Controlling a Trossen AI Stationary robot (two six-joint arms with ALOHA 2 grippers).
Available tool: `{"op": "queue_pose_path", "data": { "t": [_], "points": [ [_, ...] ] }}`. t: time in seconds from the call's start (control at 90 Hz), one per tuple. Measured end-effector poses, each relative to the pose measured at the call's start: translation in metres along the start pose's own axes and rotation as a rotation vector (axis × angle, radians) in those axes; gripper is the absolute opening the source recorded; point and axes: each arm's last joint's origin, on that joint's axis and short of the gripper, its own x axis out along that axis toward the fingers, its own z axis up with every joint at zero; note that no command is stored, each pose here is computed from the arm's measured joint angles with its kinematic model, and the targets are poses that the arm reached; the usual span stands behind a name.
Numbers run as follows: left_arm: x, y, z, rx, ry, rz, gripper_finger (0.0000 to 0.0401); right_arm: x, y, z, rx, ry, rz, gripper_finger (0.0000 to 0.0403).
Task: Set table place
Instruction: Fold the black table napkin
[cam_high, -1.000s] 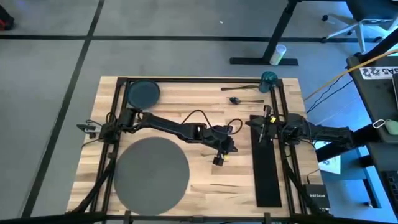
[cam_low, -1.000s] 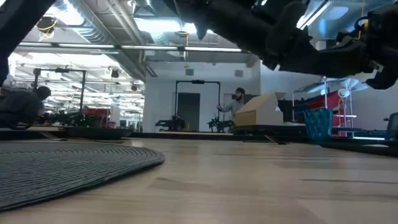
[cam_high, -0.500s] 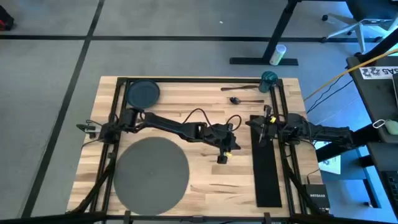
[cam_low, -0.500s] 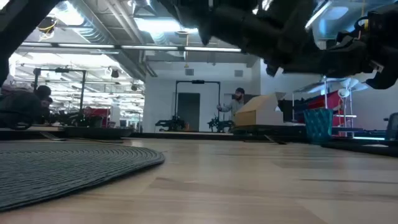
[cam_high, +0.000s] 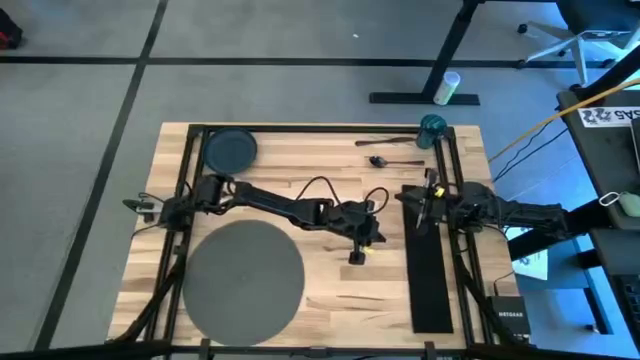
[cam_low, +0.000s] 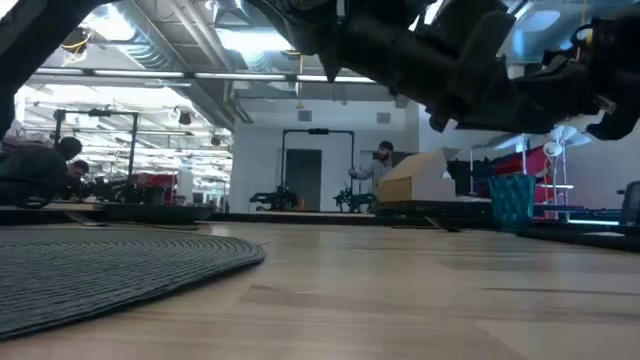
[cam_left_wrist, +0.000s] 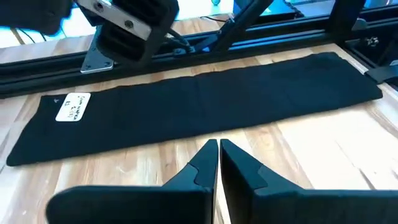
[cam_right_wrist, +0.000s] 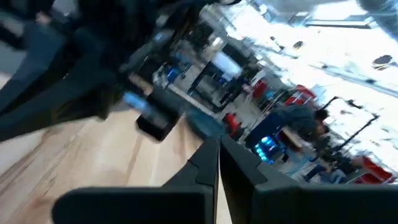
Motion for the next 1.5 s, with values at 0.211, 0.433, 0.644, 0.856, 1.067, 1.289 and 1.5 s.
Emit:
{"op": "queue_pose_path", "data": {
  "t": [0.211,0.433,0.644,0.856,1.067,1.289,1.5],
  "points": [
    [-0.001,0.006,-0.001,-0.013,0.001,0.011,0.0,0.0,0.001,0.0,0.001,0.001,0.01,0.0001],
    [-0.001,0.008,0.0,-0.019,0.0,0.014,0.0,0.0,0.0,0.0,0.053,-0.007,0.005,0.0001],
    [-0.001,0.01,-0.001,-0.036,-0.001,0.019,0.0,0.0,0.0,0.002,0.053,-0.029,0.011,0.0001],
    [-0.001,0.011,0.001,-0.036,-0.021,0.022,0.0,0.0,-0.003,0.005,0.113,-0.067,-0.014,0.0001],
    [-0.001,0.011,0.003,-0.04,-0.036,0.024,0.0,-0.001,-0.006,0.014,0.111,-0.206,0.033,0.0001],
    [-0.003,0.013,0.015,-0.02,-0.034,0.023,0.0,-0.003,-0.007,0.021,0.11,-0.327,0.094,0.0001],
    [-0.006,0.013,0.032,0.019,-0.051,0.023,0.0,-0.004,-0.007,0.024,0.132,-0.381,0.139,0.0001]
  ]
}}
